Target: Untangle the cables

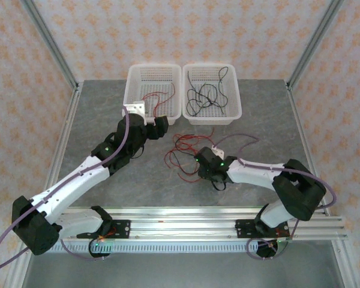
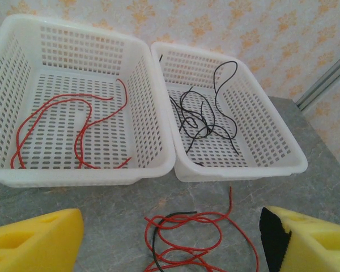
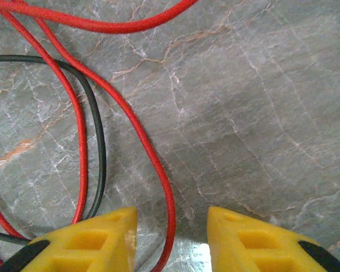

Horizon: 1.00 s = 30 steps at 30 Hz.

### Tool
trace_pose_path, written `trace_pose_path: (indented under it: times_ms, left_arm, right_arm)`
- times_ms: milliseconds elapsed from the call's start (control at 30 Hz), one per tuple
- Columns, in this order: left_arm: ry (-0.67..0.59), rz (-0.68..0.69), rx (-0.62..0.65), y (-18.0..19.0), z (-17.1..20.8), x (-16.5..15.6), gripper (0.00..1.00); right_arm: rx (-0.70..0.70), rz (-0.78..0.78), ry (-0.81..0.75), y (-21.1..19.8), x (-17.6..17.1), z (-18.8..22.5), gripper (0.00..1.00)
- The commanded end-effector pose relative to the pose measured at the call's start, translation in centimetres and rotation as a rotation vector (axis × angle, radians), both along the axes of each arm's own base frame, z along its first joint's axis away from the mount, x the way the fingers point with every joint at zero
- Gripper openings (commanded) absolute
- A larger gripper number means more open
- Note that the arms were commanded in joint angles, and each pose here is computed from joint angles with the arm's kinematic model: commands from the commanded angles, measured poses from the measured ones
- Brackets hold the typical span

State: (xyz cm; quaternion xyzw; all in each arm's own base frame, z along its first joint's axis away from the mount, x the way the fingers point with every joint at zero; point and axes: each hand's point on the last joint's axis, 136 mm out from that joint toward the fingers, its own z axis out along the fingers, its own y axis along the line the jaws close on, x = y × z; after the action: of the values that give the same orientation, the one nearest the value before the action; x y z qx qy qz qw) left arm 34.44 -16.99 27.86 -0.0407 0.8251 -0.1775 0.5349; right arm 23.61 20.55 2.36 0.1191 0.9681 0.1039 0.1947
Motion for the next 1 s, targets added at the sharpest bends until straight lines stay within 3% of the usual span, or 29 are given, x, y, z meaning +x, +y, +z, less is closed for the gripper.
trace_pose_path:
  times_ms: [0,333,633,967]
  left_arm:
    - [-0.017,0.034,-0.008,1.0,0.5,-0.3,0.83]
    - [-0.023,0.052,0.004,1.6,0.5,-0.6,0.83]
    - [-0.020,0.054,0.007,1.7,0.5,-0.6,0.83]
    - [0.017,-0.006,-0.032,0.6,-0.3,-1.3,0.79]
  right_arm:
    - [-0.034,-0.046,-0.018,-0.4,0.5,0.1,0.36]
    - [-0.047,-0.070,-0.018,-0.4,0.8,-0.4,0.28]
    - [-0.032,-0.070,-0.033,0.1,1.1,-0.4,0.00]
    - [-0.019,-0.053,-0.134,-0.1,2.1,3.0,0.00]
